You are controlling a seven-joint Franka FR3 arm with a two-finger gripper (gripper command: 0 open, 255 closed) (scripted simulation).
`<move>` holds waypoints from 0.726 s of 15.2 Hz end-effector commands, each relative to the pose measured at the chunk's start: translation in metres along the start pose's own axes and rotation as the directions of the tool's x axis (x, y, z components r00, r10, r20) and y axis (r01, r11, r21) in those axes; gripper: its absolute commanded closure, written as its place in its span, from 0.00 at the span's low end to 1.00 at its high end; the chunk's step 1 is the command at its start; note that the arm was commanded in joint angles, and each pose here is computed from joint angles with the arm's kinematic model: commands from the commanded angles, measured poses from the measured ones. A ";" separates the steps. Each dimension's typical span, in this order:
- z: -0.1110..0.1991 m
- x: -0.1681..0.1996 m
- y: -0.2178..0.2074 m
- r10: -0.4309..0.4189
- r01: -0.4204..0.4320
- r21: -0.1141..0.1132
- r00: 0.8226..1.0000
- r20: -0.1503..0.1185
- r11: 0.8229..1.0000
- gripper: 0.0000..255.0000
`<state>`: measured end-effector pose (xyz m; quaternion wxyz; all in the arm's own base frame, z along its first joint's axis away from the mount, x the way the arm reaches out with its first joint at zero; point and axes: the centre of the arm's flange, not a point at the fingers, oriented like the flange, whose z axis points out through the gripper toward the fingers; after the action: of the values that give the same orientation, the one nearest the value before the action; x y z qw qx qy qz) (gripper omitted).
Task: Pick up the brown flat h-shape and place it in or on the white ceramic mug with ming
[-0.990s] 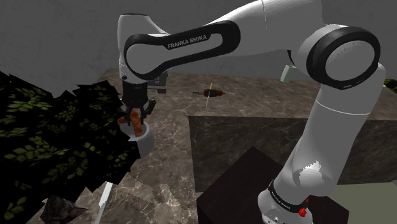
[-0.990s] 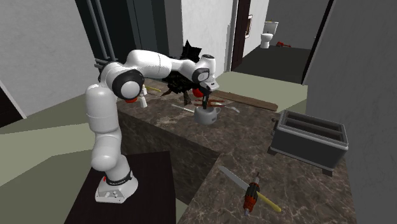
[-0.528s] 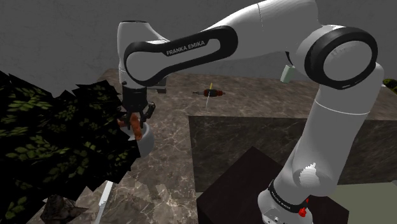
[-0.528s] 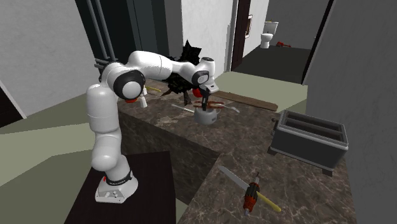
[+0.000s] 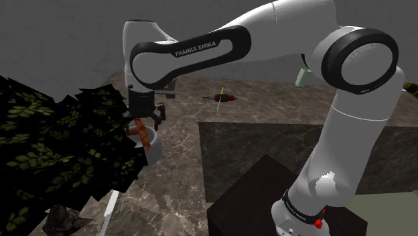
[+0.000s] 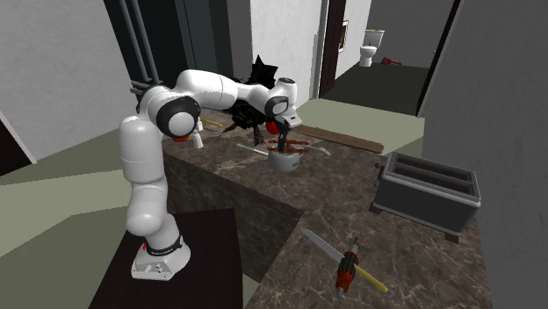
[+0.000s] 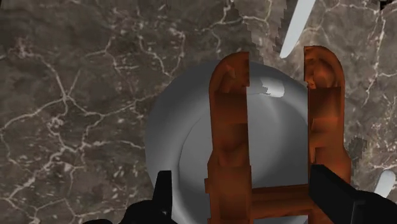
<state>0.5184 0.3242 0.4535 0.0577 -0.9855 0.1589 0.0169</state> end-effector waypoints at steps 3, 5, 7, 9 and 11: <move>-0.043 -0.003 -0.002 -0.008 0.008 -0.001 1.000 0.003 1.000 0.00; -0.043 -0.003 -0.002 -0.008 0.008 -0.001 1.000 0.003 1.000 0.00; -0.043 -0.003 -0.002 -0.008 0.008 -0.001 1.000 0.003 1.000 0.00; -0.043 -0.003 -0.002 -0.008 0.008 -0.001 1.000 0.003 1.000 0.00; -0.043 -0.003 -0.002 -0.008 0.008 -0.001 1.000 0.003 1.000 0.00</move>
<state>0.5157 0.3231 0.4934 0.0555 -0.9863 0.1540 0.0214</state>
